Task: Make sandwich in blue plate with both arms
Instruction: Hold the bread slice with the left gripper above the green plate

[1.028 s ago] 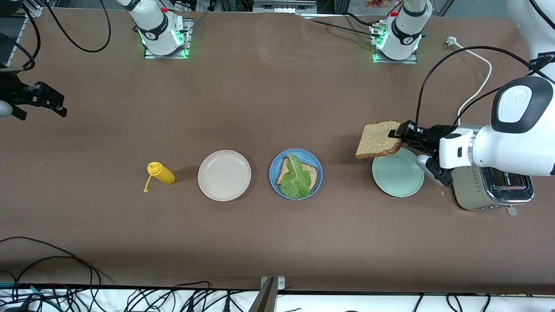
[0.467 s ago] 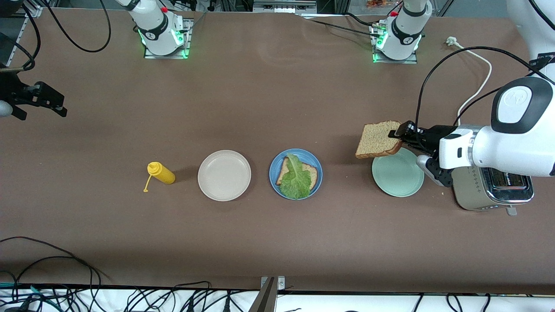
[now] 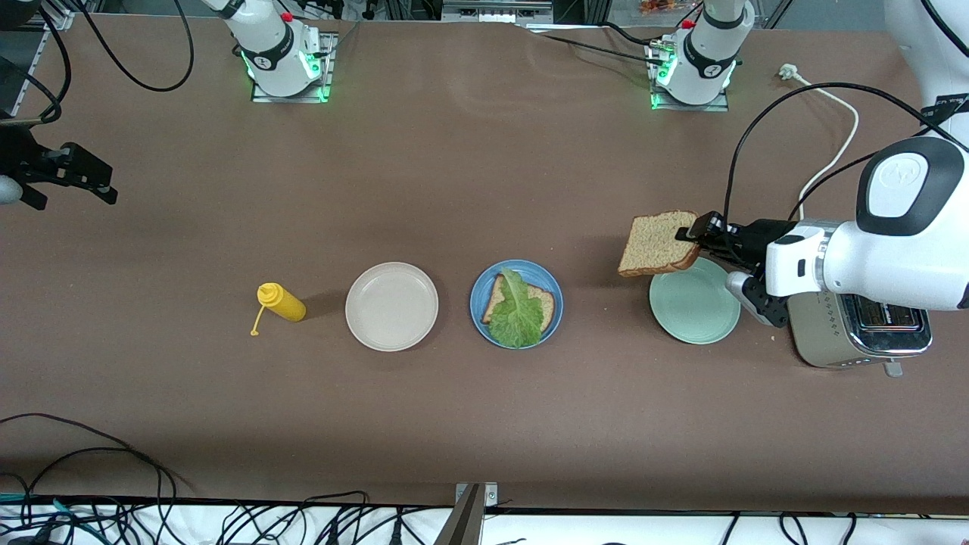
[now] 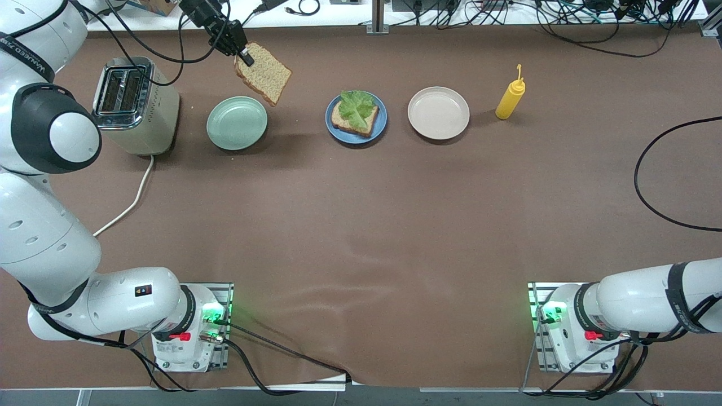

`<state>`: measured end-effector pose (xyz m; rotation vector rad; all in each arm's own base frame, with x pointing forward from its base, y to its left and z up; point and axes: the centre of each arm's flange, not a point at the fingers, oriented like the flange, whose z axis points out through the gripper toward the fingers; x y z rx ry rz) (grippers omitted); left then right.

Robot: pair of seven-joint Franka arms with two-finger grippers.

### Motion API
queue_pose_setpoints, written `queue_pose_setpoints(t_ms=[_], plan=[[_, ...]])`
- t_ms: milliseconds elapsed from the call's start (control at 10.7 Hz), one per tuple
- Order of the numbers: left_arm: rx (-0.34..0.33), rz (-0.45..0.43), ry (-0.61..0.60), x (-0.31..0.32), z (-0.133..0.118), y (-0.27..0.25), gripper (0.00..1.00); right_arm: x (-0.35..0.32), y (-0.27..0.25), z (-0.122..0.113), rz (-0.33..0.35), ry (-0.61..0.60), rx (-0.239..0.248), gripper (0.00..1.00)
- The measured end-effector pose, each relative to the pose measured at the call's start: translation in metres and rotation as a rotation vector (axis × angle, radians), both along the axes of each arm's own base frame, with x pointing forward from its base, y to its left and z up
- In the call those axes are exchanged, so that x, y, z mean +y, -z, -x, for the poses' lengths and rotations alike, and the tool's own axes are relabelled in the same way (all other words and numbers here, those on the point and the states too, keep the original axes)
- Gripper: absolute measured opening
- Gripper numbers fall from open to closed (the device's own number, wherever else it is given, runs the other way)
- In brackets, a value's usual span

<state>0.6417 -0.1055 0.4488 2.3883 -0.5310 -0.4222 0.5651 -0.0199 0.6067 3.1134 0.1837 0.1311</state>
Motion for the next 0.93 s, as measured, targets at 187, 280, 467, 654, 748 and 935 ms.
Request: queue_pose_setpoints(t_ms=[187,280,467,654,748,935], plan=[[0.012,0.018,-0.004,-0.001,-0.001,0.005,0.11,0.001,0.001,0.001,0.000,-0.002,0.008,1.00],[0.018,0.027,-0.006,-0.002,-0.002,0.007,0.11,0.002,0.003,0.002,-0.001,-0.004,0.025,1.00],[0.026,0.034,-0.008,-0.003,-0.003,0.011,0.11,0.007,0.005,0.005,-0.001,-0.011,0.051,1.00],[0.032,0.035,-0.008,-0.003,-0.003,0.015,0.11,0.008,0.006,0.006,-0.001,-0.014,0.063,1.00],[0.035,0.036,-0.007,-0.003,-0.003,0.017,0.11,0.008,0.007,0.006,-0.001,-0.014,0.064,1.00],[0.038,0.048,-0.009,-0.004,-0.004,0.017,0.11,0.008,0.007,0.006,-0.001,-0.014,0.068,1.00]])
